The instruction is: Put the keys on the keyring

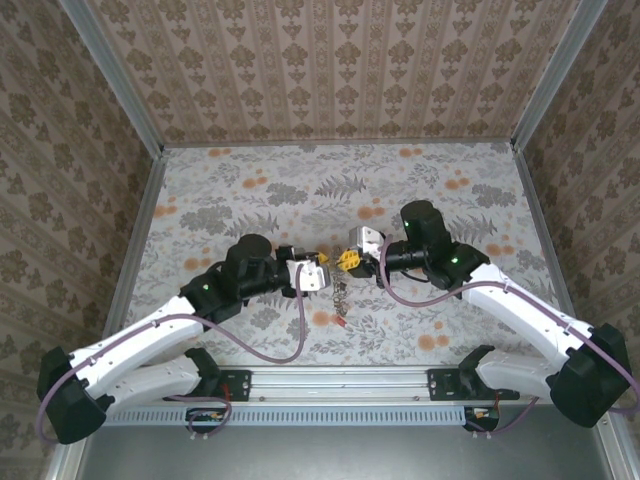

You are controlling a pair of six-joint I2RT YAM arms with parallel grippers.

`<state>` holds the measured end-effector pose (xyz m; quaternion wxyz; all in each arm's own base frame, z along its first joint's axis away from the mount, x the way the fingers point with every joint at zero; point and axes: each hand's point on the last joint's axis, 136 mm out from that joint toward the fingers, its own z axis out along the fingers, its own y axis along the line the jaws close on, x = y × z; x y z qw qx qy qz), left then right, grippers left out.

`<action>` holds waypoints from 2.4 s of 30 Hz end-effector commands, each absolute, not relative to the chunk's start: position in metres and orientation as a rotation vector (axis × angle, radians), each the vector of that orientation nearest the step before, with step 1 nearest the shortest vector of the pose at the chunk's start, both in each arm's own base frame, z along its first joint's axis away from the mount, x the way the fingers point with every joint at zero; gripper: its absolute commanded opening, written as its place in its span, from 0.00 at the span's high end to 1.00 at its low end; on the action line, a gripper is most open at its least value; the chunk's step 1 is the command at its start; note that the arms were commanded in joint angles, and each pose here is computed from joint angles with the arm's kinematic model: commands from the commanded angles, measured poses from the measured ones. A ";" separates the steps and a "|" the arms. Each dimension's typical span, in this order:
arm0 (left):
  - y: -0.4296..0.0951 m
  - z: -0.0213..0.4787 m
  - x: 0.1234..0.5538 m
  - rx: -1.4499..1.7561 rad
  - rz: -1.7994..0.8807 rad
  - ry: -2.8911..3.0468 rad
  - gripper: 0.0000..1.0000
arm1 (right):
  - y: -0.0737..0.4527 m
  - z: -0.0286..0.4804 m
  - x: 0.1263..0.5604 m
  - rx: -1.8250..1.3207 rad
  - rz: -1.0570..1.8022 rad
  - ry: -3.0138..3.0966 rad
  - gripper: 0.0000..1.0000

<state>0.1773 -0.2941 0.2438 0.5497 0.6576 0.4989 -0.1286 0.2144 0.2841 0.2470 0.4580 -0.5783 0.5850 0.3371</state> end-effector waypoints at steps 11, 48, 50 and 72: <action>-0.309 0.262 0.158 1.599 -0.448 1.110 1.00 | 0.291 0.246 0.218 -1.423 0.823 1.478 1.00; -0.232 0.313 0.309 2.297 0.795 0.800 1.00 | 0.157 0.285 0.257 -0.801 0.085 1.483 0.00; -0.234 0.321 0.321 2.285 0.867 0.766 1.00 | 0.147 0.290 0.258 -0.748 0.052 1.475 0.00; -0.228 0.303 0.338 1.921 0.195 1.325 1.00 | 0.160 0.289 0.254 -0.775 0.185 1.451 0.00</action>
